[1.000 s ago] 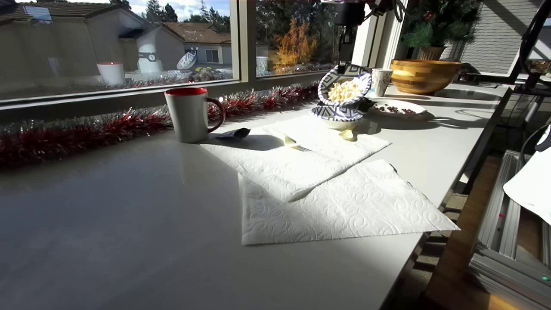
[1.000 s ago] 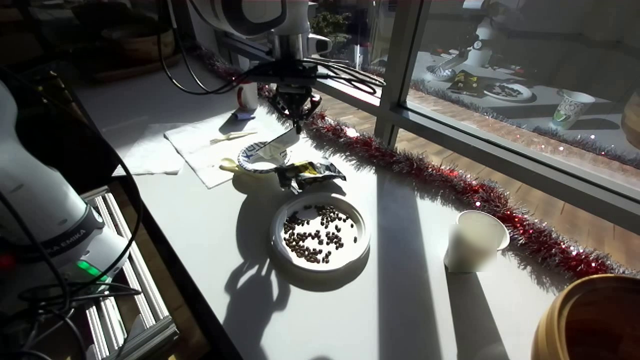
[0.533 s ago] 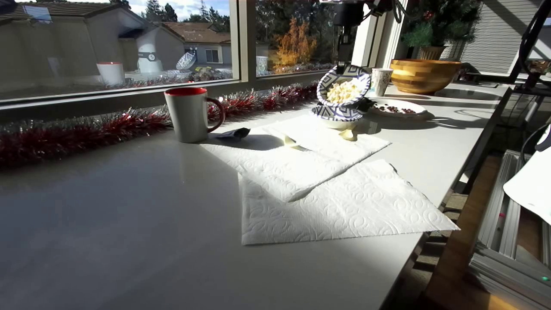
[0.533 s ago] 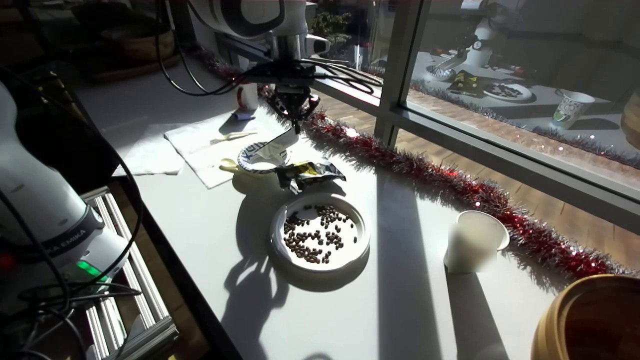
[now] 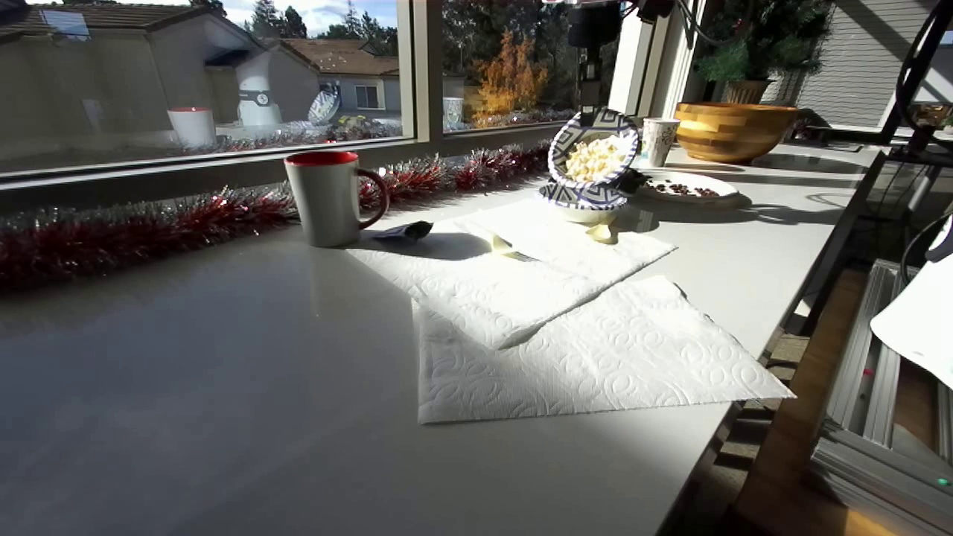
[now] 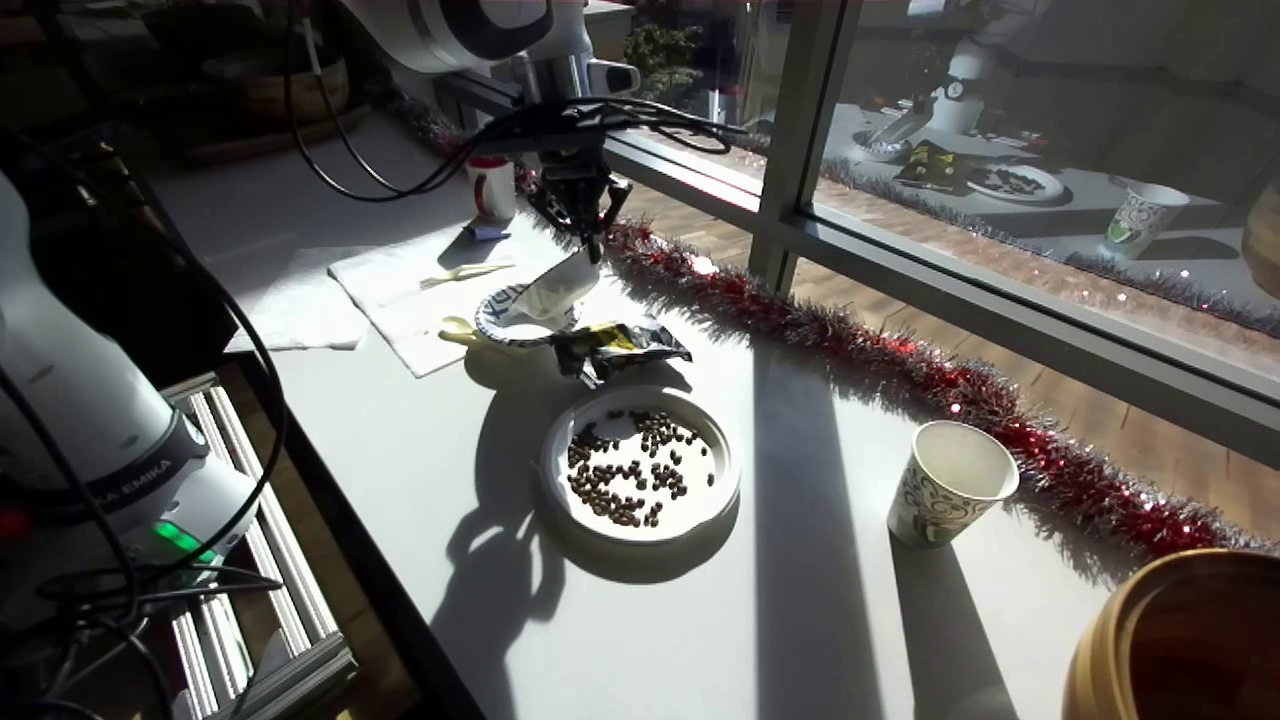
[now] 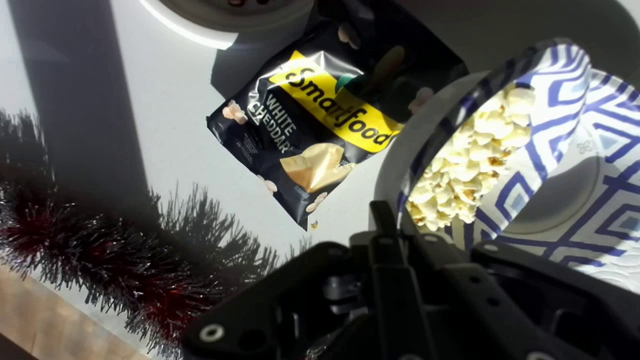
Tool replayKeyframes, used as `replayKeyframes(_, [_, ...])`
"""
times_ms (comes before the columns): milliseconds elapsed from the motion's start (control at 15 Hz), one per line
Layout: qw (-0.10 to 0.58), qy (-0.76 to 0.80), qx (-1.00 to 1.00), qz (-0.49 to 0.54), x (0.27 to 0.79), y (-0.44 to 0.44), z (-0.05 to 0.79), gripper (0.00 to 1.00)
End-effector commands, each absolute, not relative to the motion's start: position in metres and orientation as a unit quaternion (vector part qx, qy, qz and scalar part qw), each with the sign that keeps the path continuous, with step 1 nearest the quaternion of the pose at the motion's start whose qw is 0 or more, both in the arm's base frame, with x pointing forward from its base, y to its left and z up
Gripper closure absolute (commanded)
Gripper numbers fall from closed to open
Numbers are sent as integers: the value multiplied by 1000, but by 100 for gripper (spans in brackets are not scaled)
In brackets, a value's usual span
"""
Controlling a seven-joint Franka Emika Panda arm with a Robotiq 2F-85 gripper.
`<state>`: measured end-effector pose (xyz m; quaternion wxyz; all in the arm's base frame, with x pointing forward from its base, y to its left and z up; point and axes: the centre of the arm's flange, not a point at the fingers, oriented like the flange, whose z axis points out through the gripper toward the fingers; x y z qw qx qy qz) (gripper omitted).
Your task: Pour the contents of the bowl near the window into the empty one
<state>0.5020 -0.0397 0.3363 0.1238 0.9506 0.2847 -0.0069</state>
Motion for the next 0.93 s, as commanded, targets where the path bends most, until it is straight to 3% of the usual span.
replayKeyframes(0, [178,270,946,-12,486,-16,337,99])
replayKeyframes(867, [372,300,878,-32,457,58,338,99])
